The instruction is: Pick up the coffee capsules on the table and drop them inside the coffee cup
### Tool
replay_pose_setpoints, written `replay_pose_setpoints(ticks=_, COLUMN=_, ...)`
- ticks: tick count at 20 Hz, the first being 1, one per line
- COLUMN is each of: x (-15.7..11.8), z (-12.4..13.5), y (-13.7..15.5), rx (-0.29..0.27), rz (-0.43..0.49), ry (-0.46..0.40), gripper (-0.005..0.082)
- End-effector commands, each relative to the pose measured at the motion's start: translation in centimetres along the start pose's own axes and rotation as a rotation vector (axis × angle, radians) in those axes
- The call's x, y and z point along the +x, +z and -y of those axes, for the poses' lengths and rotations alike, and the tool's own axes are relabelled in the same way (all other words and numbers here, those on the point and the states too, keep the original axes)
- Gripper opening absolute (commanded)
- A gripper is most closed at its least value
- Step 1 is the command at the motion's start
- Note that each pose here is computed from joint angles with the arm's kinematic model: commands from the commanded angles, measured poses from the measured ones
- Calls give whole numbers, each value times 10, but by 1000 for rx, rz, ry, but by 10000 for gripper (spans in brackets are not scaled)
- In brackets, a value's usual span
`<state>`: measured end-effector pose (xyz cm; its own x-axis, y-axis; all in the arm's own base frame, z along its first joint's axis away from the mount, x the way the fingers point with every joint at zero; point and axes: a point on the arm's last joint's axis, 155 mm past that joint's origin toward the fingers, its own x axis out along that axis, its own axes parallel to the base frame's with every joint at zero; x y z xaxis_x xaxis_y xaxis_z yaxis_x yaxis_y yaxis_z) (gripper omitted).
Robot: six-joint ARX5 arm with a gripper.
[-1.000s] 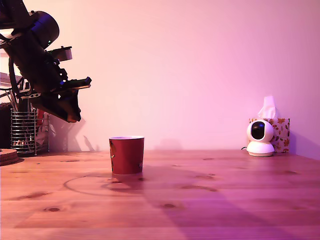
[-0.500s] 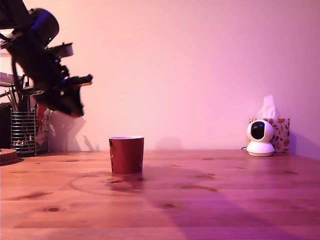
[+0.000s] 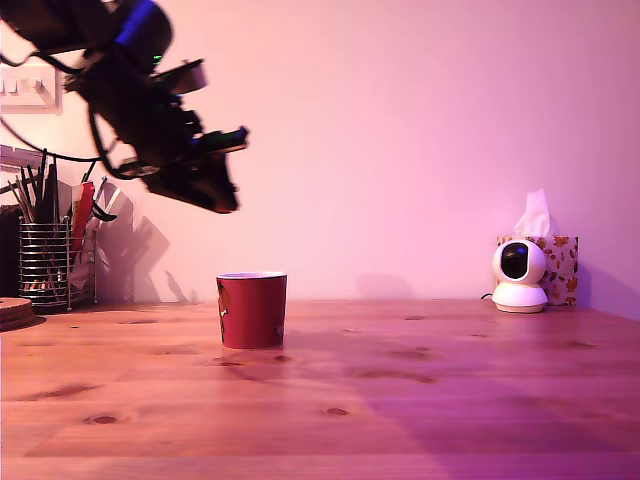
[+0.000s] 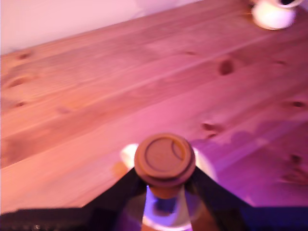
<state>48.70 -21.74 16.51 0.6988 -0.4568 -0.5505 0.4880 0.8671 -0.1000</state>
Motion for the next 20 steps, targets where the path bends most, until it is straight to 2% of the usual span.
replay_pose_setpoints(ticks=1, x=-3, z=8, y=21, rx=20, rz=47, ry=-15, gripper=140)
replay_pose_setpoints(ticks=9, x=-9, z=24, y=34, rx=53, rz=4, ry=-37, gripper=140)
replay_pose_setpoints(ticks=14, x=0, z=22, y=11, rx=44, rz=-125, ry=-39, gripper=140)
replay_pose_setpoints(ticks=20, x=16, z=20, y=-8, rx=42, rz=-217, ry=-42, gripper=140)
